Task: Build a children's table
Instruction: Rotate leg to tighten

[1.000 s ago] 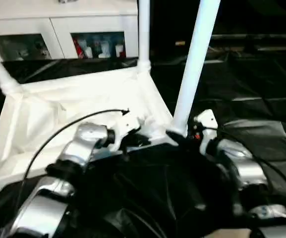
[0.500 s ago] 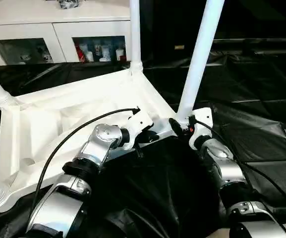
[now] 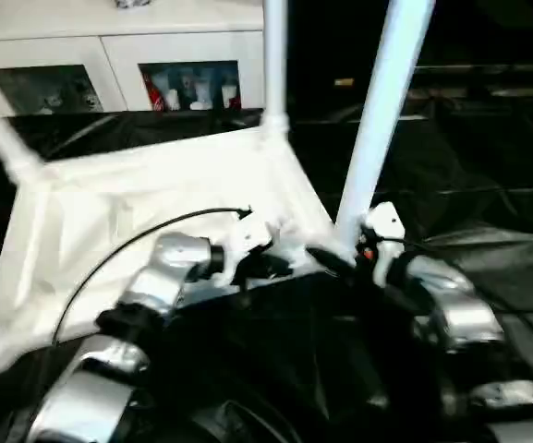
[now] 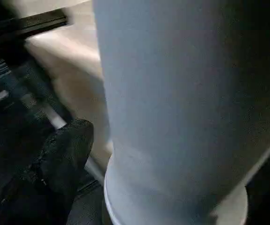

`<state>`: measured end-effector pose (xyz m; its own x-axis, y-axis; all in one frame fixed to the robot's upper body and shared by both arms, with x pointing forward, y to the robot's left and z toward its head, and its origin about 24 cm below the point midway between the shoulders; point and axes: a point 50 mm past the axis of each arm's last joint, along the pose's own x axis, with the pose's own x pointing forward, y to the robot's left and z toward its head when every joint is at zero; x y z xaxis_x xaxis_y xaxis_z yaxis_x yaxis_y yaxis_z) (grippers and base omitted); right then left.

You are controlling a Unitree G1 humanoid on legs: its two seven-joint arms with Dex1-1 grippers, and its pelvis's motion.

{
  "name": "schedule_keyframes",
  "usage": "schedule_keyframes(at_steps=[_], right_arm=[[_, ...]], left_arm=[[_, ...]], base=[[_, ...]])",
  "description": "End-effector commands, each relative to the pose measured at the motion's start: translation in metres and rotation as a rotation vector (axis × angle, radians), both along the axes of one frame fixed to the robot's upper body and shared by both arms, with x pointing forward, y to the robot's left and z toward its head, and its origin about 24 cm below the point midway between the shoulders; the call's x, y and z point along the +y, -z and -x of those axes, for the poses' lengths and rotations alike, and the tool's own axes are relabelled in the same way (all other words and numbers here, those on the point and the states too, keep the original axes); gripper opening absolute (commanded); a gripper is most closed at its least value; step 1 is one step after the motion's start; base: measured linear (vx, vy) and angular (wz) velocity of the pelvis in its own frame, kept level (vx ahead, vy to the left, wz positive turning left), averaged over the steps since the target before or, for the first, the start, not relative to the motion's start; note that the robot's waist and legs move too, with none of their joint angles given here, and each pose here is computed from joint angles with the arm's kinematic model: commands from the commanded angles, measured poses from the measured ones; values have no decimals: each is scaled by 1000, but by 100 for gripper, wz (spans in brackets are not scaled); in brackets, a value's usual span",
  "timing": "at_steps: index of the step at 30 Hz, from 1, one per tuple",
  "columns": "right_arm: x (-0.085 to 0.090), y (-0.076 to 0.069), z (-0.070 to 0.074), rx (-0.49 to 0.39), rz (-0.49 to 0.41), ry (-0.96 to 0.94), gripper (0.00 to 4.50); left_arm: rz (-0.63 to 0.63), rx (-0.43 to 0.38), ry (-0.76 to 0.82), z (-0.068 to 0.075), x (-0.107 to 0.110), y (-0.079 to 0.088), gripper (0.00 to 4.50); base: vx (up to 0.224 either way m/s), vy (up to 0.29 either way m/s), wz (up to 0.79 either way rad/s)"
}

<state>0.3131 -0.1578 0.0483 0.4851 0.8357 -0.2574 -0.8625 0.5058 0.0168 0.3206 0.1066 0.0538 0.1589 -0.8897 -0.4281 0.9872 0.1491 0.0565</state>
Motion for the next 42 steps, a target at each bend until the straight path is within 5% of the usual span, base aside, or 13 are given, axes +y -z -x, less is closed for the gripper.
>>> schedule_keyframes(at_steps=[1,5,22,27,31,35,40,42], right_arm=[[7,5,8,59,17,-116,411],[3,4,10,75,29,-148,411],[3,5,17,119,-13,-170,280],[4,21,12,121,-4,50,277],[14,40,0,150,-30,427,277],[31,47,-6,185,-45,597,277],[70,43,-11,173,-52,555,277],[76,35,-12,126,-79,497,346]], left_arm=[[30,58,79,12,-4,9,0],[29,60,67,13,3,9,0],[38,76,55,15,6,10,0],[25,45,-41,7,-3,13,0],[16,7,-187,-8,-24,12,0],[16,-13,-253,-14,-43,11,0],[41,-18,-267,-15,-67,6,0],[44,-17,-247,-14,-69,6,0]], base=[[0,0,0],[0,0,0],[0,0,0],[0,0,0],[0,0,0],[-15,8,-1],[0,0,0],[0,0,0]])
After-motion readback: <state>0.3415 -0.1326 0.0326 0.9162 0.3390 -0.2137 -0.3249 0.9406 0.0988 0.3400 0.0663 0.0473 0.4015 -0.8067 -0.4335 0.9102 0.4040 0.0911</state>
